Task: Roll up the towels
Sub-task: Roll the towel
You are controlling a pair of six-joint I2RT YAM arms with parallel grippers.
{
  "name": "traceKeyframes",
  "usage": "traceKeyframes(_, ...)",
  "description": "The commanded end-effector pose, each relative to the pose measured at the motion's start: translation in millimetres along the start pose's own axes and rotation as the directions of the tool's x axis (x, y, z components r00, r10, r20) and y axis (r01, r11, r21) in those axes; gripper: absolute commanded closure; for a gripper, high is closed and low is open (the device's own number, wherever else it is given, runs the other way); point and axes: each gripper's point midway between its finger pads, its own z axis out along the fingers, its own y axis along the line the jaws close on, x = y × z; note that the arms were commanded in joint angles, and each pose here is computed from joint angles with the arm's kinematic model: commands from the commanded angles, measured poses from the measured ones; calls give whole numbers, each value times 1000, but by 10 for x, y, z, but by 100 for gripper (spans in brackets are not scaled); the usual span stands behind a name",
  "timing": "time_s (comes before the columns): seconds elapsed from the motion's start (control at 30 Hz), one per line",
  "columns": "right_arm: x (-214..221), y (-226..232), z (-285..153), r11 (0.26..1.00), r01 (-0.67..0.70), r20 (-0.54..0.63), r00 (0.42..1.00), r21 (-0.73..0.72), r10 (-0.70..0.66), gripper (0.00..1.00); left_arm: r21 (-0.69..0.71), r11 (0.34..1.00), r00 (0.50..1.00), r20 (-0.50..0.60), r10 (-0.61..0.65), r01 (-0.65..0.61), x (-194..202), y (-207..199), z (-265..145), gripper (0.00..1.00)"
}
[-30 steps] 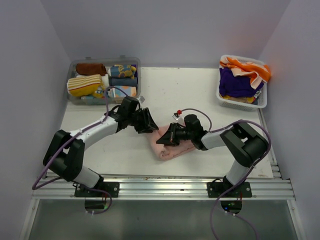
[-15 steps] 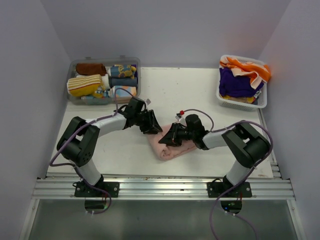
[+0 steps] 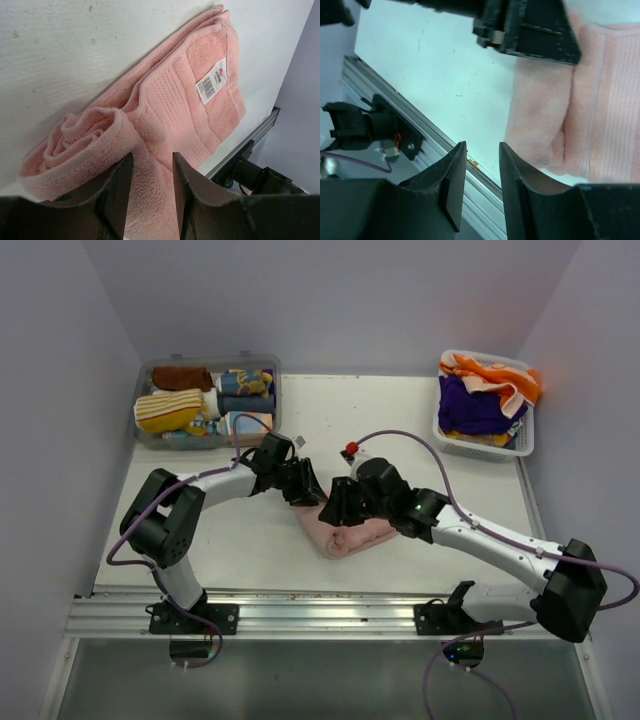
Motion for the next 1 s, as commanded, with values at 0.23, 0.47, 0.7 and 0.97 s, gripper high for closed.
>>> traceKeyframes(0.23, 164, -386, 329, 919, 241, -142, 968, 313, -205, 76, -90, 996, 999, -38, 23, -27, 177, 320, 87, 58)
traceKeyframes(0.47, 525, -812, 420, 881, 242, -218, 962, 407, -163, 80, -90, 995, 999, -38, 37, -40, 163, 298, 64, 58)
traceKeyframes(0.7, 944, -1123, 556, 876, 208, -269, 958, 434, -94, 83, -88, 995, 998, -42, 36, -40, 175, 301, 65, 58)
traceKeyframes(0.97, 696, -834, 386, 896, 222, -215, 965, 384, -147, 81, -84, 996, 998, -42, 41, -44, 150, 270, 54, 59)
